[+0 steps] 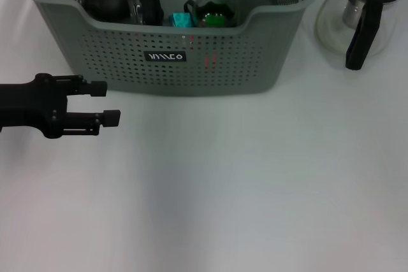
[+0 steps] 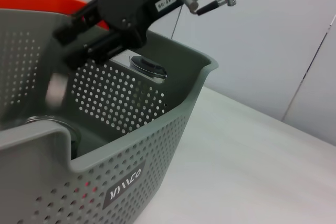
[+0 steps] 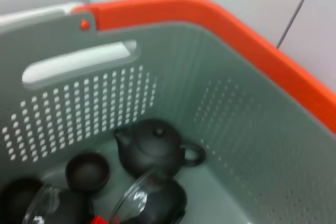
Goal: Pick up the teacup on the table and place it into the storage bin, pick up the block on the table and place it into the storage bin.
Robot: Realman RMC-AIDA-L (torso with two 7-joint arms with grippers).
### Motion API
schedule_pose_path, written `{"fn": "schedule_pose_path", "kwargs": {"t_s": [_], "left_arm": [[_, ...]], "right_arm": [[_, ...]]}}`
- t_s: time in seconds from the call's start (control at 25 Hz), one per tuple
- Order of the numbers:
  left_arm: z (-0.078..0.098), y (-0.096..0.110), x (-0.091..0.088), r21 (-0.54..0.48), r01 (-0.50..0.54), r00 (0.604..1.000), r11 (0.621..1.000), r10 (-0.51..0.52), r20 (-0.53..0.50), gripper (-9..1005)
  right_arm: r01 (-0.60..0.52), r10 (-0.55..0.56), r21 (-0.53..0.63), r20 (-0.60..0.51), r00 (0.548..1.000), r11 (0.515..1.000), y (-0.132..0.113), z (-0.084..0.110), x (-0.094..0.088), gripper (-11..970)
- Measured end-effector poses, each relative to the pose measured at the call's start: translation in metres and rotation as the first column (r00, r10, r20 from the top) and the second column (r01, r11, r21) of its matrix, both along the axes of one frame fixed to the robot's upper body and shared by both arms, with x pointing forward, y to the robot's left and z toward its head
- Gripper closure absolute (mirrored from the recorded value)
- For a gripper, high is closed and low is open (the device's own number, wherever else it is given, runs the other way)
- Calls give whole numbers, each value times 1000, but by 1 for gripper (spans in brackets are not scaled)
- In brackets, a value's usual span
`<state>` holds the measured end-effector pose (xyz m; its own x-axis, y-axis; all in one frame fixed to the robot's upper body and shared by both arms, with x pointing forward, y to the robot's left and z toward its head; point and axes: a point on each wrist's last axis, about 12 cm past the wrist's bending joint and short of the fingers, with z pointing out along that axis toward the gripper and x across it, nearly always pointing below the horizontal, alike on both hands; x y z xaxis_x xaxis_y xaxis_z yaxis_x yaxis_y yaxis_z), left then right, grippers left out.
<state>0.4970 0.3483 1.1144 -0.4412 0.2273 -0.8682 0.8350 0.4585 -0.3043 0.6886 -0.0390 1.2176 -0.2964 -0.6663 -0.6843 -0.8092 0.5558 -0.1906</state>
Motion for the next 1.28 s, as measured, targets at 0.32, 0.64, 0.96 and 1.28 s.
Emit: {"fn": "schedule_pose_path", "kwargs": {"t_s": [0.32, 0.64, 0.96, 1.28], "left_arm": [[3, 2, 0, -36, -26, 999, 999, 26, 22, 247], [16, 24, -12, -135, -46, 989, 990, 64, 134, 247], [15, 36, -25, -172, 16, 992, 985, 6, 130, 247], [4, 18, -25, -115, 147, 988, 982, -140, 66, 247]], "right_arm": [[-149, 116, 351, 114, 987, 924, -43, 15, -28, 242], [-399, 192, 722, 355, 915, 565, -143, -18, -101, 59], [-427, 351, 716, 265, 898, 552, -193, -67, -150, 41], [-311, 357, 641, 61, 932, 702, -197, -111, -158, 43]]}}
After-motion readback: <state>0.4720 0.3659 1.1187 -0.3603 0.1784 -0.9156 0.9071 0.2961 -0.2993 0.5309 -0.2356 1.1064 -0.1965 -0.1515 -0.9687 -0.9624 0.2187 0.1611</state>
